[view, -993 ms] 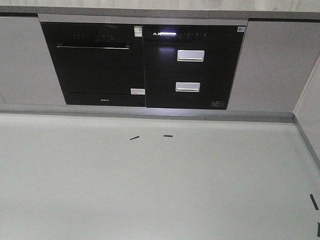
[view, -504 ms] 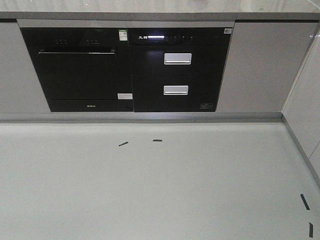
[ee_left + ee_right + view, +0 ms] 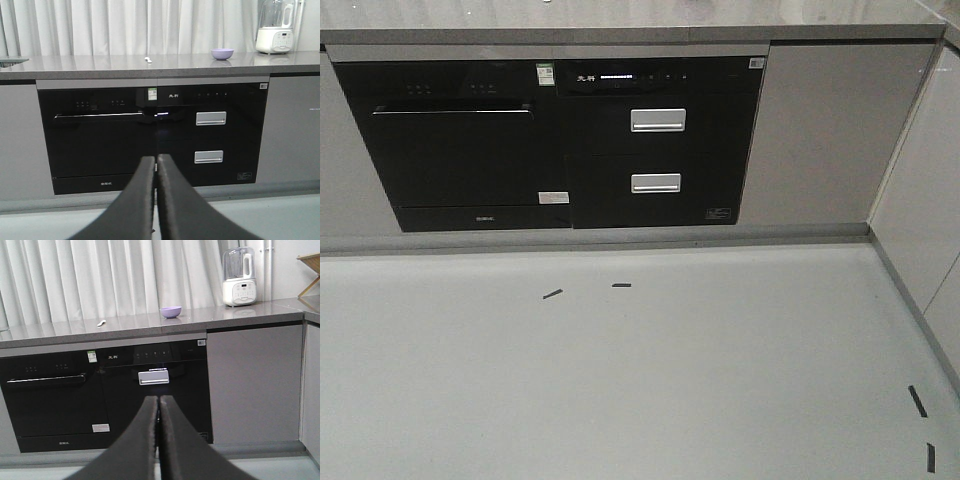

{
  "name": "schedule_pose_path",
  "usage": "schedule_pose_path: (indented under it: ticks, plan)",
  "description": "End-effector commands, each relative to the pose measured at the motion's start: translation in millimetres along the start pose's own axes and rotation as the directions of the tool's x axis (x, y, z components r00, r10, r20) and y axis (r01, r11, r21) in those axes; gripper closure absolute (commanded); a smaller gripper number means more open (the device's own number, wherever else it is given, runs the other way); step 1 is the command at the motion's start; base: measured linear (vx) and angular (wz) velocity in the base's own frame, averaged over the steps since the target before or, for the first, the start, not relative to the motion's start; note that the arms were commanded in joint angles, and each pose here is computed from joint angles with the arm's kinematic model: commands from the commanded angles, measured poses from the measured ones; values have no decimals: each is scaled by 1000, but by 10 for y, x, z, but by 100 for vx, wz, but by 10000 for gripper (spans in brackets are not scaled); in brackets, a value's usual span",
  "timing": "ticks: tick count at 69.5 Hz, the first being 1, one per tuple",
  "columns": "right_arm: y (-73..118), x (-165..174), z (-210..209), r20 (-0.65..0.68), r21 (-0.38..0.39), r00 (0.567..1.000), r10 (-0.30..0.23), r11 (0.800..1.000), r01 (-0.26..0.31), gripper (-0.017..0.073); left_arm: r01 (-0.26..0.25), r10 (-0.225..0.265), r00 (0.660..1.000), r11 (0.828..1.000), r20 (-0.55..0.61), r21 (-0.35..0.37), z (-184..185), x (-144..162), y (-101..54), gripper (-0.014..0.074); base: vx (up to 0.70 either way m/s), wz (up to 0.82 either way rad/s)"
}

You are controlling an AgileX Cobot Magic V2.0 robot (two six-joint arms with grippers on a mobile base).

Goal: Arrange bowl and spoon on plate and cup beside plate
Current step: 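Drive the base toward the counter with the spoon and bowl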

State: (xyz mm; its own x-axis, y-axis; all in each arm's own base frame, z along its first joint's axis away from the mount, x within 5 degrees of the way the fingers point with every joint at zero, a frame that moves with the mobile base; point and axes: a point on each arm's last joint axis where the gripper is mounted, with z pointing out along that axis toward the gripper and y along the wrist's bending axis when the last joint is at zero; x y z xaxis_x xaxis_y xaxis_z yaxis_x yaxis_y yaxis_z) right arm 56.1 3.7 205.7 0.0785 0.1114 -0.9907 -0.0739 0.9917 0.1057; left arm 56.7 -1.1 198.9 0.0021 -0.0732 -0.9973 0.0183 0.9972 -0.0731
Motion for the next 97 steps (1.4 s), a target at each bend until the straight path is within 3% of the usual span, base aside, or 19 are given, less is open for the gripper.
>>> schedule_pose_path:
  ticks: [1,97]
  plan:
    - [7,-57,-7,76,-8,997,-8,1000,9,565,13,-14,996,1000,91,5,-18,-96,-5,600,1,1]
    - [7,-57,-7,76,-8,997,-8,1000,9,565,13,-14,996,1000,91,5,-18,-96,-5,600,9,-1]
